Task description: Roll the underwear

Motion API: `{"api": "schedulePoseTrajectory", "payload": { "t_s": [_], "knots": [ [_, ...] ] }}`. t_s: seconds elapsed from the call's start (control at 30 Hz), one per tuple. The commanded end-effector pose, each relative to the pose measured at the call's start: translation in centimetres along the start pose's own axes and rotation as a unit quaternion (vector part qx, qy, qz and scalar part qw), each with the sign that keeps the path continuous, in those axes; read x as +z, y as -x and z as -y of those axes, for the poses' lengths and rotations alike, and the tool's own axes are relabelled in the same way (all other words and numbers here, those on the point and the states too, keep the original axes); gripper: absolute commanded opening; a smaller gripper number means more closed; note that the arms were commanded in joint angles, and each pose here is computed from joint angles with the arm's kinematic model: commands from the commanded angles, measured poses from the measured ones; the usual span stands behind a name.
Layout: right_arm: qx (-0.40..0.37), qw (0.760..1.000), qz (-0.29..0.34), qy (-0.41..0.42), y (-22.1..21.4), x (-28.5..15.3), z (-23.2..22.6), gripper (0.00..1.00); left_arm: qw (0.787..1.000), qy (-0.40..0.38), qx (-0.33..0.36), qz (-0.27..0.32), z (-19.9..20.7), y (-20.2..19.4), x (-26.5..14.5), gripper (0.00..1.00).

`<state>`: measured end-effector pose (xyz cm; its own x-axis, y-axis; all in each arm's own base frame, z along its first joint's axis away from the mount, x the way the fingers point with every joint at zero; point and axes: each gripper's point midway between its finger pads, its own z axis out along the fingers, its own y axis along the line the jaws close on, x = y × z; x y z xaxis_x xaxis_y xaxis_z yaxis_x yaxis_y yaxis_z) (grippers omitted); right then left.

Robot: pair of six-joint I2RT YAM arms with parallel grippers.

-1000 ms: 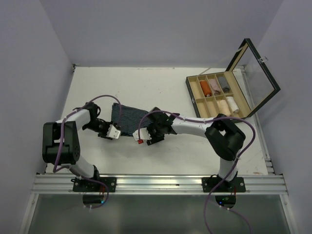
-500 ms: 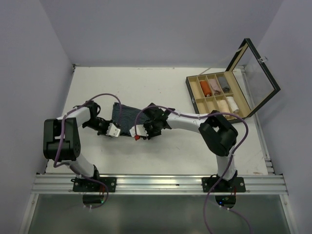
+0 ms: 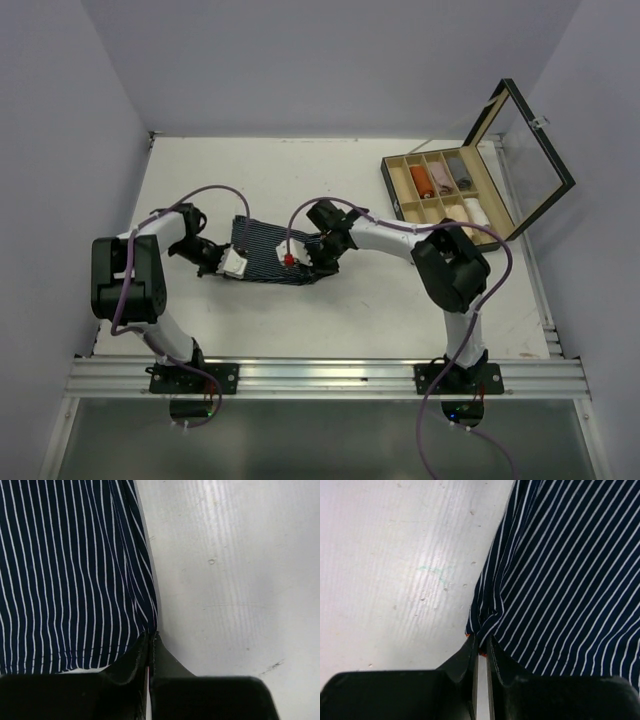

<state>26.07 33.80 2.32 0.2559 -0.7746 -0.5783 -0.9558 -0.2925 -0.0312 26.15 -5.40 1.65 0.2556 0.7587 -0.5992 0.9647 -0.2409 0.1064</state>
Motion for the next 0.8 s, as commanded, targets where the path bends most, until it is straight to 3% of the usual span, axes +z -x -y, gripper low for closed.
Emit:
{"api": "schedulePoseTrajectory", "payload": {
  "t_s": [0.0, 0.2, 0.23, 0.53, 0.77],
  "knots": [
    [0.056, 0.997, 0.034, 0.038, 2.0, -2.4, -2.6, 0.0, 0.998, -0.04, -0.041, 0.014, 2.3, 1.3, -1.0, 0.0],
    [0.15, 0.982, 0.071, 0.085, 3.4, -3.4, -4.3, 0.0, 0.991, -0.079, -0.099, 0.053, 4.1, 3.9, -2.2, 0.0],
    [0.172, 0.976, 0.084, 0.104, 3.7, -3.5, -4.8, 0.0, 0.985, -0.079, -0.141, 0.054, 4.1, 4.3, -2.4, 0.0],
    [0.353, 0.906, 0.151, 0.181, 4.0, -5.9, -3.1, 0.0, 0.971, -0.04, -0.233, 0.045, -1.2, 3.9, -4.3, 0.0],
    [0.439, 0.858, 0.192, 0.187, 3.3, -6.2, -0.4, 0.0, 0.936, -0.02, -0.339, 0.092, -7.2, 3.6, -4.3, 0.0]
  ]
}}
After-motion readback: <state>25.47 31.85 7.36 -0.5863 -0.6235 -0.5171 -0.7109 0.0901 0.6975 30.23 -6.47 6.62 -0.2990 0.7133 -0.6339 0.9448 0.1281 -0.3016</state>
